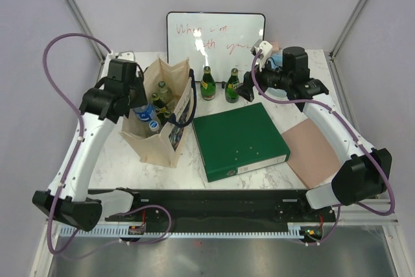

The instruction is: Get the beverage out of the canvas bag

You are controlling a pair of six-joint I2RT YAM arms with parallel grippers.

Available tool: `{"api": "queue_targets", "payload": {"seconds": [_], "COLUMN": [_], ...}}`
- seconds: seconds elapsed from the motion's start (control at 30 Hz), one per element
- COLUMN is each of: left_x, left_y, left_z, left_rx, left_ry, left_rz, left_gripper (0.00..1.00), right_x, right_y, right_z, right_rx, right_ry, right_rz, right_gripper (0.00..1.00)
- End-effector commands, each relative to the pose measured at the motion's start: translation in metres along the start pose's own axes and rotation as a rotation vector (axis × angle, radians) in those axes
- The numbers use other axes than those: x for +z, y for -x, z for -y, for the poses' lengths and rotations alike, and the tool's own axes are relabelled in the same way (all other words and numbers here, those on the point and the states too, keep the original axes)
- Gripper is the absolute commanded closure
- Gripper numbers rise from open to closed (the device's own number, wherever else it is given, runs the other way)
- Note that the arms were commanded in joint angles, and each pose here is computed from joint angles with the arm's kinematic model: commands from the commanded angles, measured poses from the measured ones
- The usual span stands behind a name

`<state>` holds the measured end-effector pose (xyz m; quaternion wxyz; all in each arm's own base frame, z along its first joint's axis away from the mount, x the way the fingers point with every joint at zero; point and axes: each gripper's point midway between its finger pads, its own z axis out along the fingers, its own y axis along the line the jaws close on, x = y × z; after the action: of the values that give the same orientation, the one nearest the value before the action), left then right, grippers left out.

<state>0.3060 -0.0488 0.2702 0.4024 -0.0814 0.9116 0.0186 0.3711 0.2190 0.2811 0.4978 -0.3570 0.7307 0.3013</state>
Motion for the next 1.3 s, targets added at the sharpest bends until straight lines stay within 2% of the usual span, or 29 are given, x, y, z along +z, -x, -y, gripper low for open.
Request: {"api": "queue_targets", "payload": {"seconds": [0.0,0.27,0.63,1.0,1.27], "left_x": [-0.066,-0.126,-0.182,-0.186,-0.157], "left_y": [0.075,0.139,0.206,0.261,0.299], "left_z": [-0.009,-0.014,-0.007,-0.012,-0.004], "left_rx": [-0.033,-0.047,-0.1,-0.159,-0.152], "left_ry": [-0.039,-0.055,-0.124,-0.038,0.03], "left_rz": [0.29,0.489,0.686,0.871,0.92], "left_gripper": [0.98,0.98,0.98,0.98,0.98], "right_x": [-0.01,-0.009,-0.009,-0.005,-0.009], "right_y": [0.032,0.031,0.029,0.019,0.013], "right_z": [-0.009,-0.01,-0.011,-0.009,-0.011], "right_rx": [-0.035,-0.029,-0.036,-0.031,-0.04], "right_ry": [0.028,0.034,0.034,0.037,0.03], "right_rz": [0.077,0.075,0.074,0.055,0.048], "right_gripper": [0.02,0.02,0.02,0.02,0.02]}}
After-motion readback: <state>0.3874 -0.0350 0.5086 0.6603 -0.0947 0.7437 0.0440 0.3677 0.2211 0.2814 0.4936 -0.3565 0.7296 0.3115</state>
